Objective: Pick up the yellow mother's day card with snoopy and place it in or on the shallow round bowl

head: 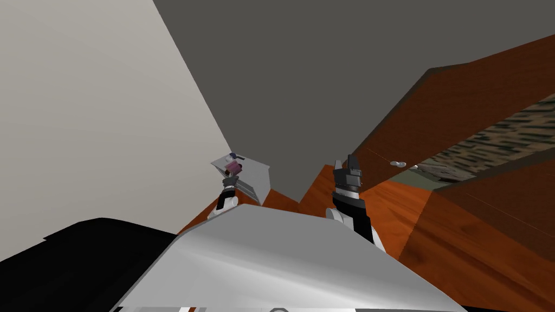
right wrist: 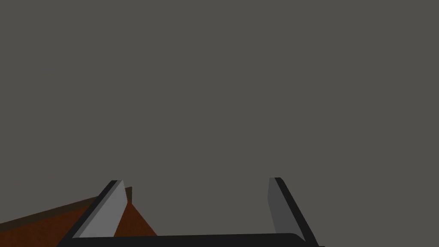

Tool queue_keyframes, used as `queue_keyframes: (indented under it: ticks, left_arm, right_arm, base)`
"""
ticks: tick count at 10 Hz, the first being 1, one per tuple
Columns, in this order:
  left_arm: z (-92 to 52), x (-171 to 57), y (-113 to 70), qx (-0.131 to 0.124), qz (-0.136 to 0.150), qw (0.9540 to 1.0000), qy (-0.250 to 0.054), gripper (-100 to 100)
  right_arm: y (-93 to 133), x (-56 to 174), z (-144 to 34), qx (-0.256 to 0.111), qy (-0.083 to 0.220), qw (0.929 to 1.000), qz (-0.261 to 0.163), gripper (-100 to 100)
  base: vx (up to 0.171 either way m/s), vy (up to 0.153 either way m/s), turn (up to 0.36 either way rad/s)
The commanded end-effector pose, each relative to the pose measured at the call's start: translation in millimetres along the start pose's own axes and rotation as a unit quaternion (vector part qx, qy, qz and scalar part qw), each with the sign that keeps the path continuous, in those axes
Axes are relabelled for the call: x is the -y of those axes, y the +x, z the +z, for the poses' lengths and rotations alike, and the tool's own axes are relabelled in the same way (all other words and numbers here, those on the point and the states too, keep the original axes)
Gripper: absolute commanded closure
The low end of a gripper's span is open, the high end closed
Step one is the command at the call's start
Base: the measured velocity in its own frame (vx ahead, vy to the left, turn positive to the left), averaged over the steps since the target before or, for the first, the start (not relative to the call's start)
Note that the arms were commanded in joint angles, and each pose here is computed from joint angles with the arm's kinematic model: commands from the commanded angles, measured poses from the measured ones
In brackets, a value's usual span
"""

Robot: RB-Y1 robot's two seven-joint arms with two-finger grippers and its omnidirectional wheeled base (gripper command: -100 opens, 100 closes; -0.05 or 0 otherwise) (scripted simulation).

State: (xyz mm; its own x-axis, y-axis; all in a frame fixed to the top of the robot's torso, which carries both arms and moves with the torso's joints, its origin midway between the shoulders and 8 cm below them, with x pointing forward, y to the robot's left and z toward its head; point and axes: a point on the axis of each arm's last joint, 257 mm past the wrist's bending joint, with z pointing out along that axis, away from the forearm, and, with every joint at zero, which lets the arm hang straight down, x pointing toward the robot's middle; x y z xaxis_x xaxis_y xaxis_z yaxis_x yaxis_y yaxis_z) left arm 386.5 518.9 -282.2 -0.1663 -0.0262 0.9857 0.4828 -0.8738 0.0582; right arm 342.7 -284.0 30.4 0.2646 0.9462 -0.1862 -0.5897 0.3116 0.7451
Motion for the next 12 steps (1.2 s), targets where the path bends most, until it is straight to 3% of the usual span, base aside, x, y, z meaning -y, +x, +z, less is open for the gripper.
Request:
queue_keyframes:
  ticks: [1,4,7,12]
  left_arm:
    - [2.3,-5,16.5,-0.020,-0.009,0.9997,-0.010,100]
    - [7.6,-12,44.4,-0.046,-0.020,0.9983,-0.030,100]
    - [27.2,23,43.6,-0.023,0.011,0.9996,-0.009,100]
    - [49.3,75,47.1,0.000,0.034,0.9989,0.033,100]
  right_arm:
    - [0,0,0.0,0.000,0.000,1.0000,0.000,0]
    - [0,0,0.0,0.000,0.000,1.0000,0.000,0]
    - [0,0,0.0,0.000,0.000,1.0000,0.000,0]
    - [0,0,0.0,0.000,0.000,1.0000,0.000,0]
  base:
    - [-0.020,-0.068,0.171]
    - [-0.003,-0.043,0.188]
    - [0.119,0.024,-0.001]
    - [0.095,0.033,-0.068]
